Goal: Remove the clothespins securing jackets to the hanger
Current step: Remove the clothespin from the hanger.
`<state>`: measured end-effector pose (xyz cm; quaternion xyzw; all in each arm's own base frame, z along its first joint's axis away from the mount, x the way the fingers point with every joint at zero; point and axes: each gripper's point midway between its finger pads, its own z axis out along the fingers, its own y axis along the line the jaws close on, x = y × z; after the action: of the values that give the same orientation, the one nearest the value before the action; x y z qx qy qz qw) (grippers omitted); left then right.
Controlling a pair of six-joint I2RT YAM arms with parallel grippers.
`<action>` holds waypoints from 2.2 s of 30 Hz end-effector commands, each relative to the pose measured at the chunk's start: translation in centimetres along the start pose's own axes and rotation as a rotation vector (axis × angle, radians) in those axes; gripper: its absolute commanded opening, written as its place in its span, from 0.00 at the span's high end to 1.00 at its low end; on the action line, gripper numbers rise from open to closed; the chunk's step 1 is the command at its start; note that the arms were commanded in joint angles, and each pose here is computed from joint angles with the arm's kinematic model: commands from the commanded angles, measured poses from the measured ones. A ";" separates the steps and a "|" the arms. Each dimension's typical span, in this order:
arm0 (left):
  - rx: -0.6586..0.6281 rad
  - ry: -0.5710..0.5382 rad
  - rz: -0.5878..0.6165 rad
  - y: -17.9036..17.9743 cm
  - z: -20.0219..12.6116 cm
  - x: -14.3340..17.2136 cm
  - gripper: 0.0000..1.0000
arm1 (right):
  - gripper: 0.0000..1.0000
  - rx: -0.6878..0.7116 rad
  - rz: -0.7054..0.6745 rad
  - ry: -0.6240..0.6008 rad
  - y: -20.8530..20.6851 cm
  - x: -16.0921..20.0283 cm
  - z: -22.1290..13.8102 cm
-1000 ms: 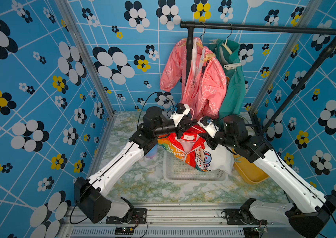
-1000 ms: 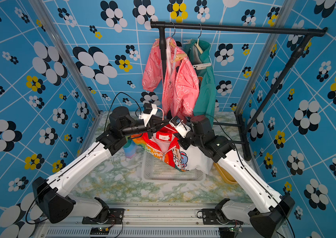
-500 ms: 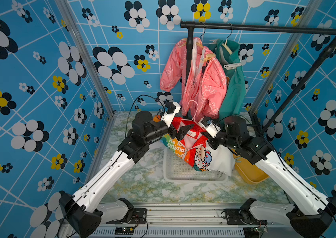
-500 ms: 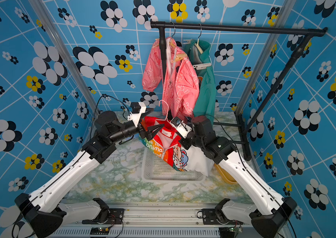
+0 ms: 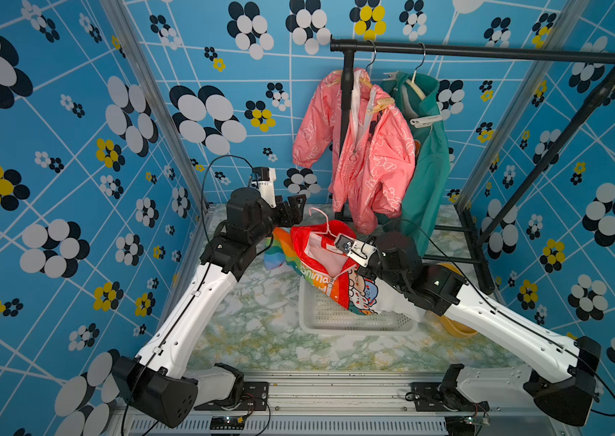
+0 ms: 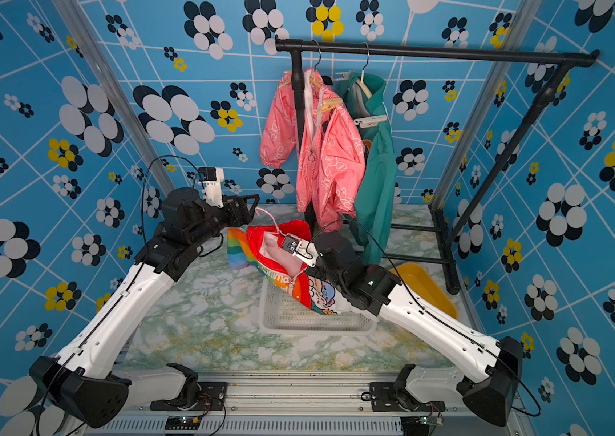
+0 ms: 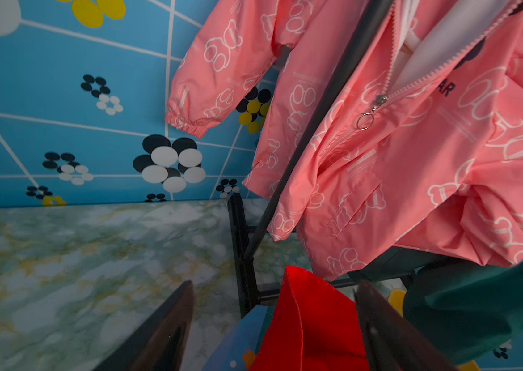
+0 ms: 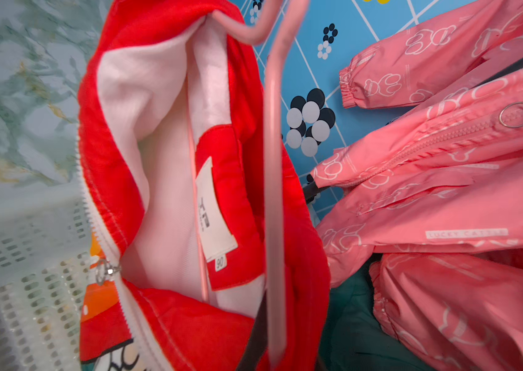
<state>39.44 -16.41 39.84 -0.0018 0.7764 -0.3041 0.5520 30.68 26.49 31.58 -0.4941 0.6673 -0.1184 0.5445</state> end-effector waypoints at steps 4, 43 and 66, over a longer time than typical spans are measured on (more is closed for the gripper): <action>0.060 0.057 -0.302 1.3 -1.4 0.4 0.28 | 1.00 0.237 -0.019 -0.018 -3.7 -0.8 0.1; -0.023 0.403 -0.804 6.1 2.7 8.5 0.56 | 1.00 0.319 -0.154 0.073 -1.5 0.2 1.8; -0.006 0.417 -0.881 6.8 3.2 8.9 0.75 | 1.00 0.322 -0.170 0.084 -1.2 0.3 2.2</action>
<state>40.89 -14.97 27.90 -0.2822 0.8020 -0.4840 0.2072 33.13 26.67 29.20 -0.4804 0.6170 -0.2908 0.5513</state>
